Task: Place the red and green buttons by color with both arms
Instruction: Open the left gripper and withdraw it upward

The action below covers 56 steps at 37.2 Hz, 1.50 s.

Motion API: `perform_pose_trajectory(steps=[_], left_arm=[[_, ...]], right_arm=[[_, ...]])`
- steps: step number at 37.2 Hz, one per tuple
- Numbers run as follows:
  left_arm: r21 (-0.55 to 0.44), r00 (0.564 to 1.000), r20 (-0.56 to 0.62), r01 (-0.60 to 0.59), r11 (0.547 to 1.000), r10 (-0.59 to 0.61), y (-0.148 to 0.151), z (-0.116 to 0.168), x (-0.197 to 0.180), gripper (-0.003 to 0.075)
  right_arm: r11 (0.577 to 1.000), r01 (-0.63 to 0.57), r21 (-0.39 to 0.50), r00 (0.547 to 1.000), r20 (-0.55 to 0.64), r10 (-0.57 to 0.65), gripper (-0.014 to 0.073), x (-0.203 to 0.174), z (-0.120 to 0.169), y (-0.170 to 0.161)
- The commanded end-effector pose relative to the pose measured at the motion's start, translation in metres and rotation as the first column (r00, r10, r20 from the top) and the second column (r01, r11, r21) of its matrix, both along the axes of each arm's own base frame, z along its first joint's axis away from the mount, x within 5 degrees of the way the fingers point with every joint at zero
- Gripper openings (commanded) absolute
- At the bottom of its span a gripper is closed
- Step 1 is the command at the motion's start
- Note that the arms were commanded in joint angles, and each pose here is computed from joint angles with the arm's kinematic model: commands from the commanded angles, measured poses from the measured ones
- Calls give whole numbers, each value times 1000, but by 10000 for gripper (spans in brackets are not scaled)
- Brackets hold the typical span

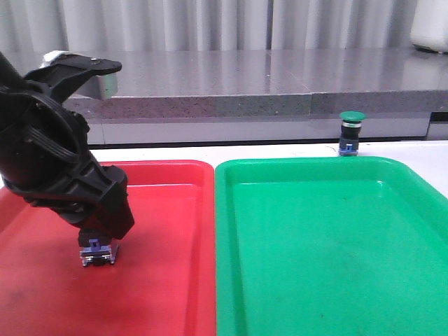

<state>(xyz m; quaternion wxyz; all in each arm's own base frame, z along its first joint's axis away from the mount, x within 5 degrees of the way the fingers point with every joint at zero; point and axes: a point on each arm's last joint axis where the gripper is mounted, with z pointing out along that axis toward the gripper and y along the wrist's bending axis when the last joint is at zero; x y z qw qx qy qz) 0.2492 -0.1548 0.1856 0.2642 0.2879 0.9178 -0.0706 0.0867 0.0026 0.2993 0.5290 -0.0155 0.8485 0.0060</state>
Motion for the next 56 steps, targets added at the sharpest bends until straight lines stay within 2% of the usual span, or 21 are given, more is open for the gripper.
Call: perform_pose_trajectory(steps=[1, 6, 12, 24, 31, 42, 48, 56], left_arm=[[-48, 998, 64, 0, 999, 3, -4, 26, 5, 554], [-41, 999, 50, 2, 999, 0, -4, 55, 4, 554], [-77, 994, 105, 8, 997, 1, -1, 96, -2, 554], [-166, 969, 247, 24, 986, 18, 28, 159, -48, 554], [-249, 950, 310, 35, 968, 46, 51, 171, -89, 554], [-312, 910, 408, 65, 948, 71, 85, 165, -143, 554], [-331, 894, 440, 77, 940, 82, 91, 169, -153, 554], [-331, 895, 439, 77, 941, 81, 91, 169, -153, 554]], right_arm=[[1000, 1, -13, 996, 91, 0, 469, 4, 15, -1], [1000, 1, -13, 996, 91, 0, 469, 4, 15, -1], [1000, 1, -13, 996, 91, 0, 469, 4, 15, -1], [1000, 1, -13, 996, 91, 0, 469, 4, 15, -1], [1000, 1, -13, 996, 91, 0, 469, 4, 15, -1], [1000, 1, -13, 996, 91, 0, 469, 4, 15, -1], [1000, 1, -13, 996, 91, 0, 469, 4, 15, -1], [1000, 1, -12, 996, 94, 0, 469, 4, 16, 0]])
